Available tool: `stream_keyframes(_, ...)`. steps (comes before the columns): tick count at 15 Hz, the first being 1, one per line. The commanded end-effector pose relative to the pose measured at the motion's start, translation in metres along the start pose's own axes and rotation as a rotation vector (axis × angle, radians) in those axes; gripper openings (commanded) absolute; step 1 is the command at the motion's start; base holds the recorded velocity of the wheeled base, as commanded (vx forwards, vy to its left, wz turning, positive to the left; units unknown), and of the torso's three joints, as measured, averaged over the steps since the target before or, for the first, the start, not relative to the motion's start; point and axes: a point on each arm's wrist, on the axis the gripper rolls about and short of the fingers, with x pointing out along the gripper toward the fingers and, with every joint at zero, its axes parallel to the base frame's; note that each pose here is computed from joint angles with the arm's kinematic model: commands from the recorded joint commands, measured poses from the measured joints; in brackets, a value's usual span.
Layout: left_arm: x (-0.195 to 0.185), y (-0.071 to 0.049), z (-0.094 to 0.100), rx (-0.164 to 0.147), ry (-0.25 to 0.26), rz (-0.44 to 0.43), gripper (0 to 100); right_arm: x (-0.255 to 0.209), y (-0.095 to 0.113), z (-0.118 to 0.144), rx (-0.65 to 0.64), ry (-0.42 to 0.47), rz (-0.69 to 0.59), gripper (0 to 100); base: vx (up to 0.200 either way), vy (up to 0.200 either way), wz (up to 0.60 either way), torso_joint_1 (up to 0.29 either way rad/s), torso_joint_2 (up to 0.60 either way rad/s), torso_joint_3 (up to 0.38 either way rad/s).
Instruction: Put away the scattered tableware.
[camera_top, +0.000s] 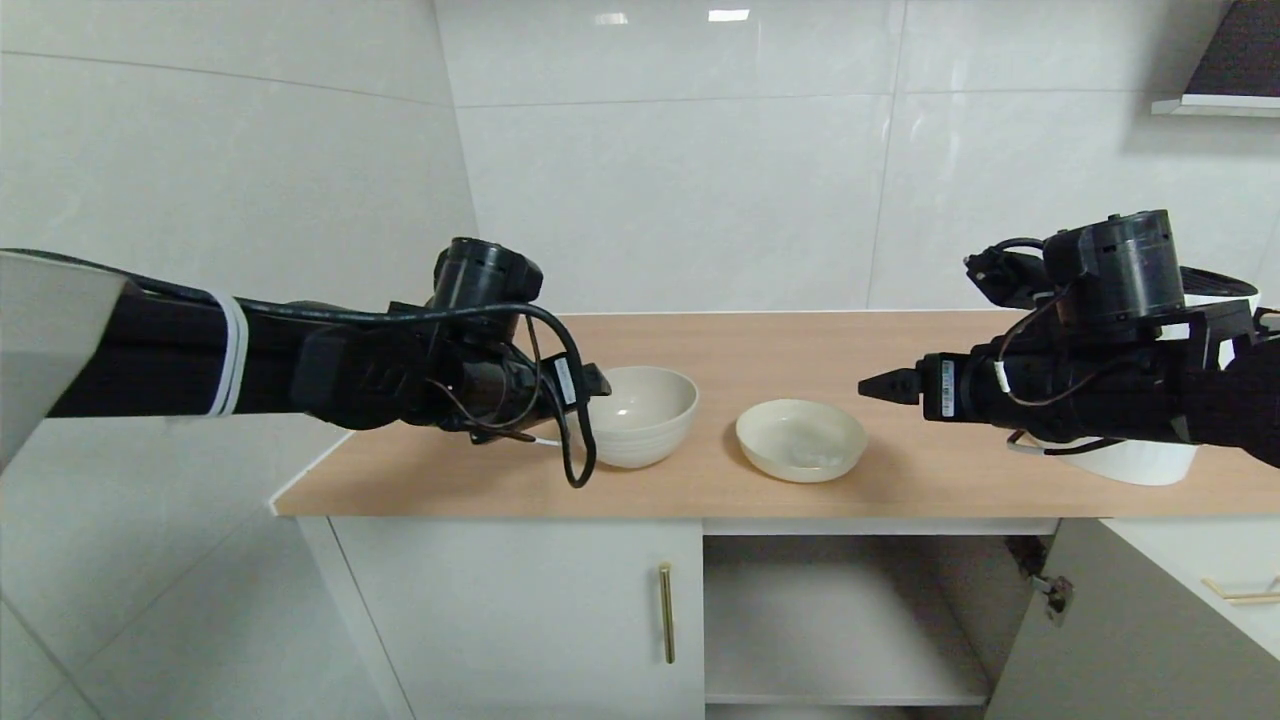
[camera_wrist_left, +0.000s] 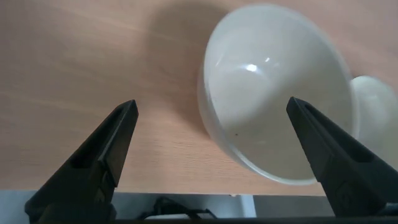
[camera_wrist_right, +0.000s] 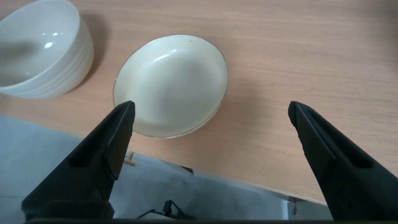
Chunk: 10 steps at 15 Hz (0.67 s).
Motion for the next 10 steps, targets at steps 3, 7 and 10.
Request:
stream_keyframes(3, 0.015, 0.000, -0.005, 0.001, -0.003, 0.005, 100, 0.001, 0.000, 0.000, 0.000, 0.002, -0.001, 100, 0.000, 0.000, 0.00, 0.000, 0.00, 0.000)
stream_keyframes(7, 0.014, 0.000, -0.005, -0.004, -0.010, 0.005, 0, 0.001, 0.000, -0.001, 0.001, 0.004, -0.001, 100, 0.000, 0.000, 0.00, 0.000, 0.00, 0.000)
stream_keyframes(10, 0.006, 0.000, -0.004, -0.021, -0.022, 0.006, 0, 0.002, 0.000, 0.000, 0.000, 0.003, -0.003, 100, 0.000, 0.000, 0.00, 0.000, 0.00, 0.000)
